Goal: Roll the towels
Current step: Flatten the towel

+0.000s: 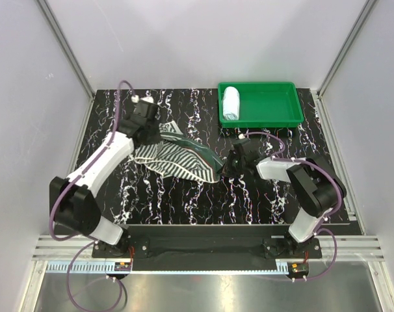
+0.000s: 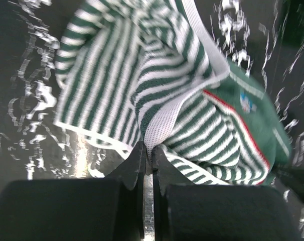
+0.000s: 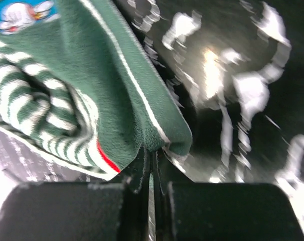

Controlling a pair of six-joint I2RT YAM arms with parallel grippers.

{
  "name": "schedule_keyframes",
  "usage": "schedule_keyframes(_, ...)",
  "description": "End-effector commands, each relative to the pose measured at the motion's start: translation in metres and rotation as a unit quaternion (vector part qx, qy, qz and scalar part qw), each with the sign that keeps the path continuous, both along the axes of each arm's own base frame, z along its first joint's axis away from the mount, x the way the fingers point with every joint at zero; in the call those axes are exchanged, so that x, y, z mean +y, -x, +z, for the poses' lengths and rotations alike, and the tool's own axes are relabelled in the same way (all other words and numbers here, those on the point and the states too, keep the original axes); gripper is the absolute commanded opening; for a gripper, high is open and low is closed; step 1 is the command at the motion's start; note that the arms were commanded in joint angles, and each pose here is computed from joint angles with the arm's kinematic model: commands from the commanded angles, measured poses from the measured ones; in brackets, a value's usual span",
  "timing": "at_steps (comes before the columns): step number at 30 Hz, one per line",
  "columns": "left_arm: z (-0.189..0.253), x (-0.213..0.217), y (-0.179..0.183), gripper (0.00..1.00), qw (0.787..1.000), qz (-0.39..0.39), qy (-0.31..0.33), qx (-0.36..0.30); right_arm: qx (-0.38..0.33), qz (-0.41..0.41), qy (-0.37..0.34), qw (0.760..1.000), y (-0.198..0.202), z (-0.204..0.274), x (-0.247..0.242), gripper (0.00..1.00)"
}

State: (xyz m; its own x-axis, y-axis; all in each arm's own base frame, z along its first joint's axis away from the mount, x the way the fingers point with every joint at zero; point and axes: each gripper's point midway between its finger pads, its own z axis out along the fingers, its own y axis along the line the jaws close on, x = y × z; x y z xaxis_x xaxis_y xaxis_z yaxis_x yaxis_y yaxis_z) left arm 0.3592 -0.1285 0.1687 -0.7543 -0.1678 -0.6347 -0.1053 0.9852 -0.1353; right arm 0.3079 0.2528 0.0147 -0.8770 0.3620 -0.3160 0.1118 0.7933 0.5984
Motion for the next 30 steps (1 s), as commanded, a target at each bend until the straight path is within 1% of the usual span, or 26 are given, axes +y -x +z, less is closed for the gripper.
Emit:
schedule_keyframes(1, 0.046, 0.009, 0.003, 0.0, 0.996, -0.003, 0.071, -0.044, 0.023, -0.008, 0.073, 0.997, 0.018, 0.008, -0.034, 0.0)
schedule_keyframes(2, 0.052, 0.019, 0.004, 0.0, 0.995, 0.003, 0.091, -0.044, 0.015, -0.016, 0.067, 0.997, 0.013, 0.02, -0.041, 0.0)
schedule_keyframes(3, 0.064, 0.028, 0.006, 0.0, 0.993, 0.011, 0.099, -0.056, 0.006, -0.024, 0.057, 0.998, 0.009, 0.035, -0.047, 0.0)
schedule_keyframes(4, 0.07, 0.034, 0.011, 0.0, 0.992, 0.014, 0.11, -0.055, -0.017, -0.034, 0.04, 0.998, 0.005, 0.064, -0.054, 0.0)
schedule_keyframes(5, 0.08, 0.048, 0.012, 0.0, 0.989, 0.025, 0.129, -0.062, -0.026, -0.051, 0.025, 0.998, -0.002, 0.081, -0.069, 0.0)
schedule_keyframes(6, 0.095, 0.057, 0.017, 0.0, 0.986, 0.032, 0.139, -0.081, -0.059, -0.061, 0.011, 0.996, -0.004, 0.112, -0.079, 0.0)
schedule_keyframes(7, 0.101, 0.065, 0.023, 0.0, 0.985, 0.04, 0.148, -0.084, -0.065, -0.07, 0.011, 0.995, -0.003, 0.132, -0.09, 0.0)
schedule_keyframes(8, 0.114, 0.078, 0.025, 0.0, 0.981, 0.053, 0.16, -0.098, -0.084, -0.073, 0.017, 0.994, -0.003, 0.15, -0.099, 0.0)
schedule_keyframes(9, 0.127, 0.089, 0.031, 0.0, 0.977, 0.063, 0.166, -0.115, -0.113, -0.095, 0.019, 0.989, -0.004, 0.176, -0.117, 0.0)
schedule_keyframes(10, 0.132, 0.104, 0.035, 0.0, 0.975, 0.084, 0.169, -0.121, -0.127, -0.1, 0.025, 0.987, -0.002, 0.2, -0.125, 0.0)
schedule_keyframes(12, 0.15, 0.111, 0.04, 0.0, 0.971, 0.088, 0.173, -0.141, -0.152, -0.114, 0.046, 0.981, -0.005, 0.226, -0.146, 0.0)
schedule_keyframes(13, 0.151, 0.119, 0.042, 0.0, 0.97, 0.099, 0.172, -0.138, -0.161, -0.119, 0.05, 0.978, -0.006, 0.248, -0.154, 0.0)
schedule_keyframes(15, 0.155, 0.122, 0.039, 0.0, 0.969, 0.099, 0.183, -0.135, -0.16, -0.116, 0.059, 0.979, -0.014, 0.257, -0.165, 0.0)
schedule_keyframes(16, 0.156, 0.129, 0.037, 0.0, 0.967, 0.107, 0.19, -0.134, -0.164, -0.128, 0.052, 0.977, -0.018, 0.272, -0.178, 0.0)
schedule_keyframes(18, 0.161, 0.128, 0.029, 0.0, 0.963, 0.099, 0.21, -0.136, -0.153, -0.138, 0.046, 0.977, -0.029, 0.274, -0.192, 0.0)
schedule_keyframes(19, 0.164, 0.131, 0.024, 0.0, 0.962, 0.102, 0.213, -0.137, -0.161, -0.15, 0.04, 0.975, -0.035, 0.285, -0.203, 0.0)
schedule_keyframes(20, 0.166, 0.129, 0.021, 0.0, 0.96, 0.095, 0.226, -0.133, -0.159, -0.147, 0.027, 0.976, -0.038, 0.289, -0.202, 0.0)
schedule_keyframes(21, 0.161, 0.13, 0.011, 0.0, 0.957, 0.102, 0.243, -0.119, -0.148, -0.148, 0.022, 0.978, -0.047, 0.285, -0.204, 0.0)
schedule_keyframes(22, 0.172, 0.129, 0.002, 0.0, 0.953, 0.094, 0.255, -0.132, -0.159, -0.152, 0.01, 0.976, -0.054, 0.3, -0.206, 0.0)
schedule_keyframes(23, 0.177, 0.121, -0.004, 0.0, 0.949, 0.076, 0.277, -0.132, -0.159, -0.153, 0.004, 0.975, -0.06, 0.304, -0.207, 0.0)
schedule_keyframes(24, 0.176, 0.121, -0.016, 0.0, 0.945, 0.077, 0.291, -0.126, -0.15, -0.152, -0.001, 0.977, -0.069, 0.302, -0.208, 0.0)
schedule_keyframes(25, 0.192, 0.12, -0.024, 0.0, 0.941, 0.063, 0.297, -0.148, -0.165, -0.15, -0.005, 0.975, -0.074, 0.319, -0.208, 0.0)
schedule_keyframes(27, 0.205, 0.118, -0.03, 0.0, 0.939, 0.046, 0.304, -0.156, -0.176, -0.156, -0.004, 0.972, -0.08, 0.331, -0.213, 0.0)
schedule_keyframes(30, 0.234, 0.115, -0.022, 0.0, 0.934, 0.018, 0.304, -0.187, -0.22, -0.166, 0.013, 0.961, -0.076, 0.361, -0.225, 0.0)
